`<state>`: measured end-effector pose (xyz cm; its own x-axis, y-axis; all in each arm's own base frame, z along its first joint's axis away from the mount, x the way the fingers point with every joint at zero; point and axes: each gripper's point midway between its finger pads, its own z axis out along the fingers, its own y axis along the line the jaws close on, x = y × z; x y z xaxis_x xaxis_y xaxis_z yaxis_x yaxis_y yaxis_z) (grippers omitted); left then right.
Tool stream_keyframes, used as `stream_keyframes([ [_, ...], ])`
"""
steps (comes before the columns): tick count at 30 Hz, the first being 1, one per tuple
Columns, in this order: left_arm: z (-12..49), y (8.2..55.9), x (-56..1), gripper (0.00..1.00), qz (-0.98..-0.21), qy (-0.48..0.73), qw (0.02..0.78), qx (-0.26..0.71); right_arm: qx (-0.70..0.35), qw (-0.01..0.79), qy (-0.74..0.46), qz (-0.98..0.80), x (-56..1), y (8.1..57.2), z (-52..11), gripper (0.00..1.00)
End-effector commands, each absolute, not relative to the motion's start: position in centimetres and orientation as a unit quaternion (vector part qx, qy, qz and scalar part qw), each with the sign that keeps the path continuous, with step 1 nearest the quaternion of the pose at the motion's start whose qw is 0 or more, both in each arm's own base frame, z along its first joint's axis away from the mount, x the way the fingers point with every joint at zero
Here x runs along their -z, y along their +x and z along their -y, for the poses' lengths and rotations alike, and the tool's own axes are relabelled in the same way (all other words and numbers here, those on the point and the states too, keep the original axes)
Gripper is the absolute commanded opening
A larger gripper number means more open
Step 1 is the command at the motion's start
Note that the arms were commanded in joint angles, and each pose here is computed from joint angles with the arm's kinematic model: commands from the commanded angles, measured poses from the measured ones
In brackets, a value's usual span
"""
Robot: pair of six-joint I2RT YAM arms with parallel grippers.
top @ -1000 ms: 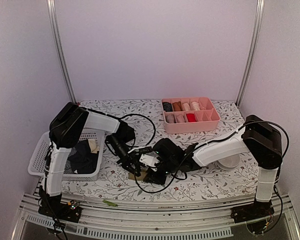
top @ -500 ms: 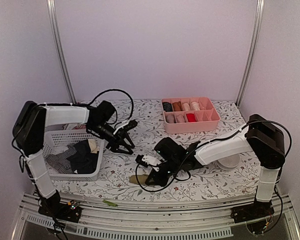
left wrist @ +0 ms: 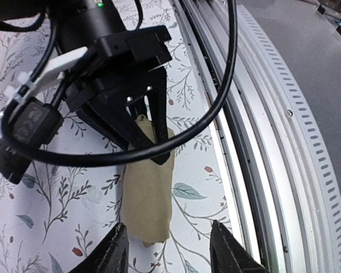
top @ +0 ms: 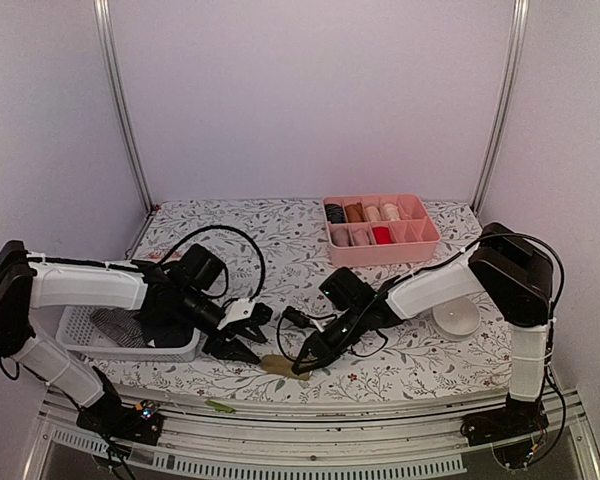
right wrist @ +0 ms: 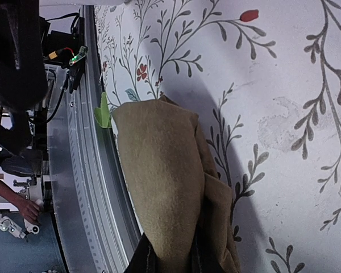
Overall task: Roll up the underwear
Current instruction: Roll the underwear at the center of the board.
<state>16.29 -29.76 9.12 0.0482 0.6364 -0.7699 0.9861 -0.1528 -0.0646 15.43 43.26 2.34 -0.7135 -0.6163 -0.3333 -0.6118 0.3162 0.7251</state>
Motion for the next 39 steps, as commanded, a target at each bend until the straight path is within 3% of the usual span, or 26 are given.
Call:
stream_keyframes([
  [1, 31.5, 16.8, -7.9, 0.48, -0.614, 0.674, 0.25, 0.326, 0.395, 0.074, 0.341, 0.85, 2.3, 14.0, -40.5, 0.0],
  [13, 33.8, 16.8, -4.0, 0.5, -0.566, 0.751, 0.273, 0.203, 0.401, 0.083, 0.339, 0.847, 2.7, 14.2, -40.6, 0.0],
  [21, 32.6, 16.4, -1.1, 0.21, -0.577, 0.768, 0.217, 0.172, 0.424, 0.063, 0.335, 0.839, 1.1, 15.0, -40.4, 0.0],
  [26, 31.7, 15.6, -0.8, 0.06, -0.583, 0.77, 0.187, 0.18, 0.431, 0.037, 0.317, 0.844, -0.3, 16.3, -38.6, 0.1],
  [30, 31.1, 15.3, -0.1, 0.03, -0.594, 0.768, 0.15, 0.189, 0.437, -0.01, 0.287, 0.852, -2.4, 17.6, -35.9, 0.18],
  [33, 31.2, 15.5, -0.1, 0.03, -0.612, 0.751, 0.113, 0.222, 0.432, -0.059, 0.277, 0.856, -4.4, 17.9, -34.4, 0.32],
  [39, 32.2, 17.3, -0.8, 0.01, -0.639, 0.714, 0.061, 0.28, 0.395, -0.158, 0.27, 0.864, -7.3, 19.0, -32.1, 0.49],
])
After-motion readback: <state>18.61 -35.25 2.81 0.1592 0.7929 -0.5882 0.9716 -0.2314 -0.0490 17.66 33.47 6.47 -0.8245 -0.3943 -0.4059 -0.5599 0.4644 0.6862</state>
